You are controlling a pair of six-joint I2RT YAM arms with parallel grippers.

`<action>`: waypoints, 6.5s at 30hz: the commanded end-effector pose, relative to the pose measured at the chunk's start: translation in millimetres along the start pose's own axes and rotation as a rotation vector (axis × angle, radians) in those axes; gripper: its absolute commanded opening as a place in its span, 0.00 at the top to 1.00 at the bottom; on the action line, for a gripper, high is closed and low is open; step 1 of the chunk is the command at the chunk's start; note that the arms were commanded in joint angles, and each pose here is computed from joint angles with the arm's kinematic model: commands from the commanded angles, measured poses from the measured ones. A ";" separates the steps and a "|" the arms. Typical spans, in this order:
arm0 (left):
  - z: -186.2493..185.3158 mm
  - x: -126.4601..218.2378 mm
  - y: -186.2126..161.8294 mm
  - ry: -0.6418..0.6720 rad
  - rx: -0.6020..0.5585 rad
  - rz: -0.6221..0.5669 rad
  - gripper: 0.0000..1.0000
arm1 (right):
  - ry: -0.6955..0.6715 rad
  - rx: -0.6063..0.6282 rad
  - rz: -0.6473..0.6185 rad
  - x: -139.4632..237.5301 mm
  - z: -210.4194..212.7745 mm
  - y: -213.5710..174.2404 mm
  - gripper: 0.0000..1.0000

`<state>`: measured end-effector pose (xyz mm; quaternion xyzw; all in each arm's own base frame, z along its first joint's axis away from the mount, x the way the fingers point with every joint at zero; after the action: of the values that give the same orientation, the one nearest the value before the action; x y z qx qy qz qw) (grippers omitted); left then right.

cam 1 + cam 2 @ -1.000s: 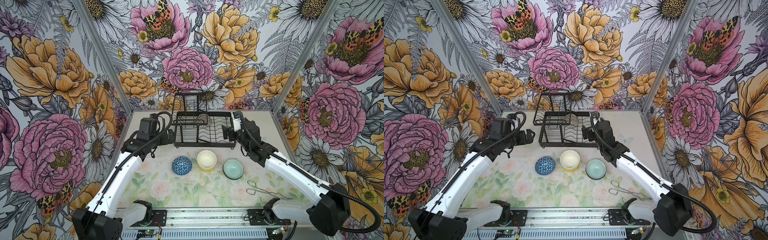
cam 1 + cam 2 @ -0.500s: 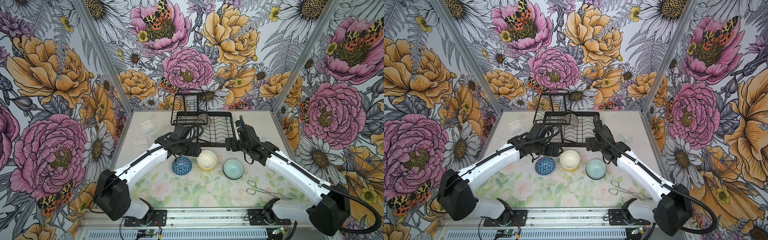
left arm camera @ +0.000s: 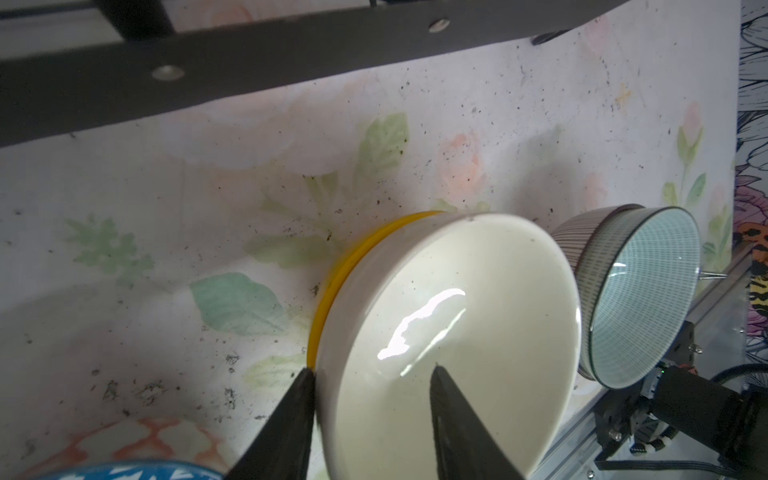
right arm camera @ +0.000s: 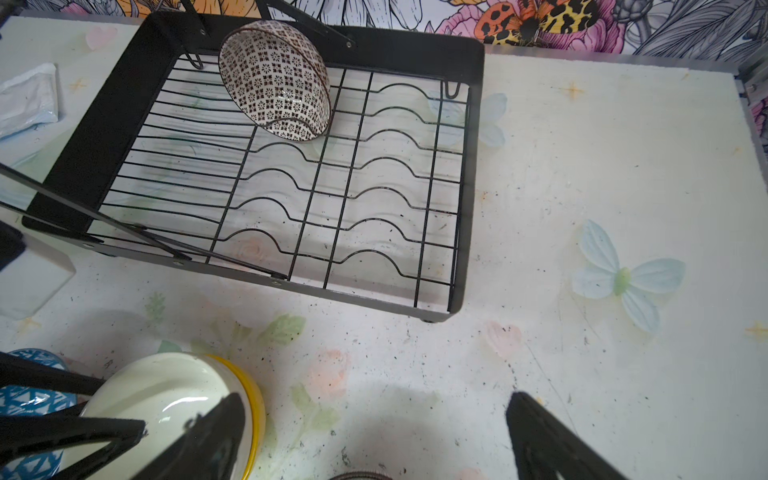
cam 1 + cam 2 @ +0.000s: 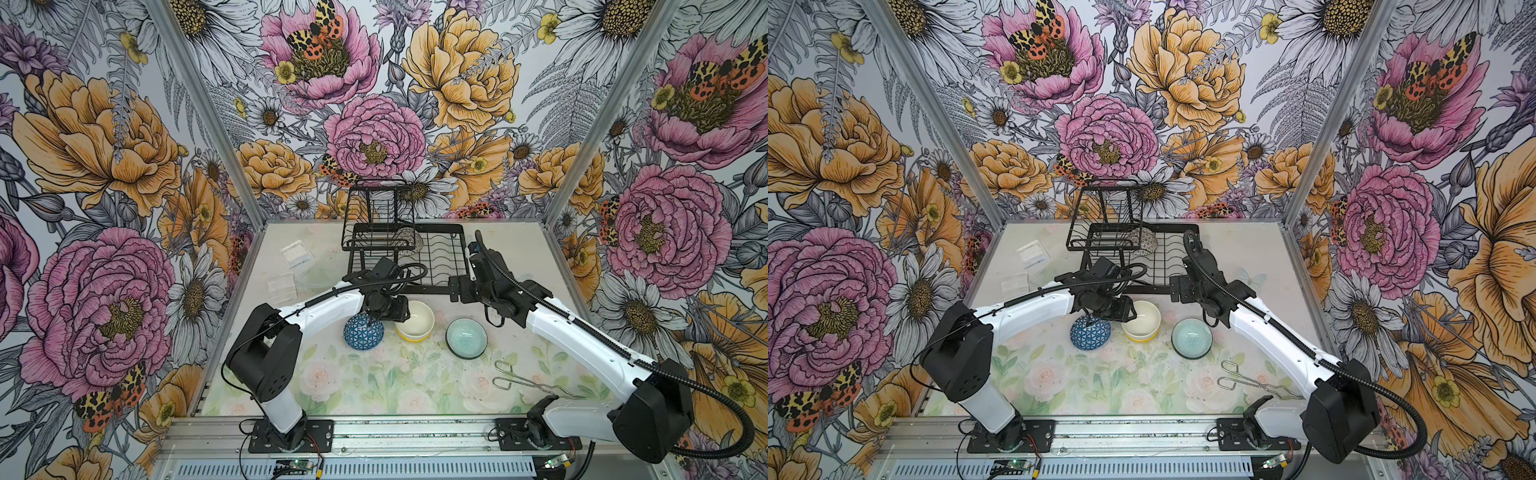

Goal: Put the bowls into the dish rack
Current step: 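Close the left gripper on the white bowl's rim while the right arm approaches, then lift the white bowl off the yellow bowl with the left gripper, then bring the right gripper to the white bowl's rim beside the left gripper, then close the right gripper on the white bowl while the left gripper opens, then carry the white bowl toward the rack with the right gripper while the left arm withdraws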

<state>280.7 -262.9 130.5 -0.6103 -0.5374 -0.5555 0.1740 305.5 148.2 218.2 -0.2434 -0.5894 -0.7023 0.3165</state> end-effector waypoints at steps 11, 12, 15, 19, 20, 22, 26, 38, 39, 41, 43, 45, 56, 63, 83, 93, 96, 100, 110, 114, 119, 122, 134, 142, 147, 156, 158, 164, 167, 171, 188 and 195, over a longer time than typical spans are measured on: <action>-7.2 0.6 12.7 -0.004 -0.024 -0.038 0.85 | -0.020 -0.006 0.022 -6.8 -4.0 -7.0 0.00; -6.8 0.3 12.3 0.000 -0.023 -0.034 0.88 | -0.023 -0.006 0.024 -7.8 -4.2 -7.7 0.00; -6.1 0.6 11.7 0.007 -0.025 -0.025 0.96 | -0.019 -0.007 0.029 -8.5 -4.0 -9.0 0.01; -5.3 6.3 12.7 0.025 -0.034 -0.030 1.00 | -0.018 -0.006 0.028 -8.0 -4.5 -9.8 0.01; -5.2 7.7 13.1 0.029 -0.036 -0.032 1.00 | -0.018 -0.006 0.028 -7.8 -4.6 -10.1 0.01; -4.1 10.4 14.6 0.039 -0.038 -0.038 1.00 | -0.015 -0.006 0.029 -7.6 -4.3 -10.3 0.01; -4.4 15.1 16.9 0.045 -0.042 -0.049 1.00 | -0.015 -0.007 0.028 -7.4 -4.8 -10.2 0.01; -8.7 35.6 34.3 0.053 -0.087 -0.123 1.00 | 0.057 -0.092 0.107 -12.0 -6.9 -14.4 0.01; -8.9 38.4 36.1 0.054 -0.089 -0.131 1.00 | 0.063 -0.099 0.125 -13.1 -7.0 -15.1 0.01; -8.9 42.8 40.0 0.059 -0.093 -0.147 1.00 | 0.065 -0.097 0.158 -14.7 -5.8 -16.6 0.01; -8.0 48.1 47.8 0.072 -0.094 -0.171 1.00 | 0.074 -0.087 0.188 -16.0 -3.2 -18.3 0.01; -7.6 52.2 55.3 0.086 -0.095 -0.193 1.00 | 0.092 -0.083 0.196 -16.5 -0.1 -18.1 0.00; -11.5 70.9 83.2 0.134 -0.137 -0.269 1.00 | 0.132 -0.126 0.101 8.9 -5.6 7.8 0.01; -14.5 75.3 87.4 0.142 -0.148 -0.286 1.00 | 0.205 -0.130 0.063 27.3 1.5 19.7 0.03; -52.2 75.2 96.2 0.092 -0.220 -0.311 1.00 | 0.325 -0.131 0.041 45.9 23.1 28.2 0.40; -55.2 76.7 99.9 0.083 -0.229 -0.318 1.00 | 0.332 -0.132 0.086 35.8 33.7 21.0 0.50; -58.9 82.8 102.8 0.081 -0.237 -0.336 1.00 | 0.334 -0.125 0.072 38.1 35.3 24.8 0.49; -61.7 83.8 104.9 0.098 -0.255 -0.344 1.00 | 0.363 -0.110 0.074 41.1 40.6 29.0 0.50; -69.2 88.0 110.3 0.102 -0.279 -0.365 1.00 | 0.313 -0.130 0.119 23.0 37.5 17.5 0.63; -68.7 88.9 109.3 0.107 -0.279 -0.366 1.00 | 0.302 -0.131 0.118 21.3 36.2 17.2 0.72; -68.5 90.8 109.2 0.111 -0.278 -0.371 1.00 | 0.299 -0.130 0.122 20.2 36.2 16.5 0.90; -68.7 90.5 108.9 0.109 -0.279 -0.370 1.00 | 0.297 -0.131 0.125 19.6 35.7 15.7 1.00; -70.2 95.9 106.0 0.115 -0.291 -0.379 0.96 | 0.291 -0.124 0.110 23.2 32.8 15.2 1.00; -72.7 103.7 107.4 0.121 -0.306 -0.399 0.47 | 0.274 -0.116 0.065 32.3 27.7 19.3 1.00; -77.5 112.0 108.4 0.115 -0.325 -0.418 0.33 | 0.265 -0.113 0.056 34.1 25.1 18.3 1.00; -86.2 134.9 110.4 0.111 -0.350 -0.473 0.12 | 0.253 -0.110 0.059 32.1 22.4 15.5 1.00; -86.6 140.4 110.8 0.116 -0.350 -0.486 0.07 | 0.249 -0.107 0.060 31.3 21.8 14.6 1.00; -84.8 159.7 110.6 0.147 -0.356 -0.532 0.01 | 0.237 -0.101 0.066 28.7 18.8 9.8 1.00; -74.2 171.2 106.1 0.222 -0.361 -0.555 0.01 | 0.227 -0.093 0.057 30.1 16.1 8.3 1.00; -37.7 193.6 97.0 0.348 -0.291 -0.584 0.01 | 0.176 -0.052 -0.008 35.6 8.9 19.5 1.00; 108.1 221.4 8.6 0.491 0.160 -0.574 0.01 | 0.026 0.392 -0.545 43.6 7.8 93.9 1.00; 129.5 207.8 -0.8 0.486 0.211 -0.533 0.01 | 0.040 0.569 -0.647 -12.0 24.8 107.0 1.00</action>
<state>301.1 -62.7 276.1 -0.2673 -0.6628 -0.6673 0.2097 362.9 151.7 241.8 -0.0231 -0.7791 -0.5844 0.2257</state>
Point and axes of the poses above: each gripper's point midway between its finger pads, its own x axis back along the fingers, its own z axis along the line the jaws close on, y = z × x, the point moved 4 cm from there along x, back along the fingers, and after that the axes turned 11 degrees about -x, right-handed, at the moved point
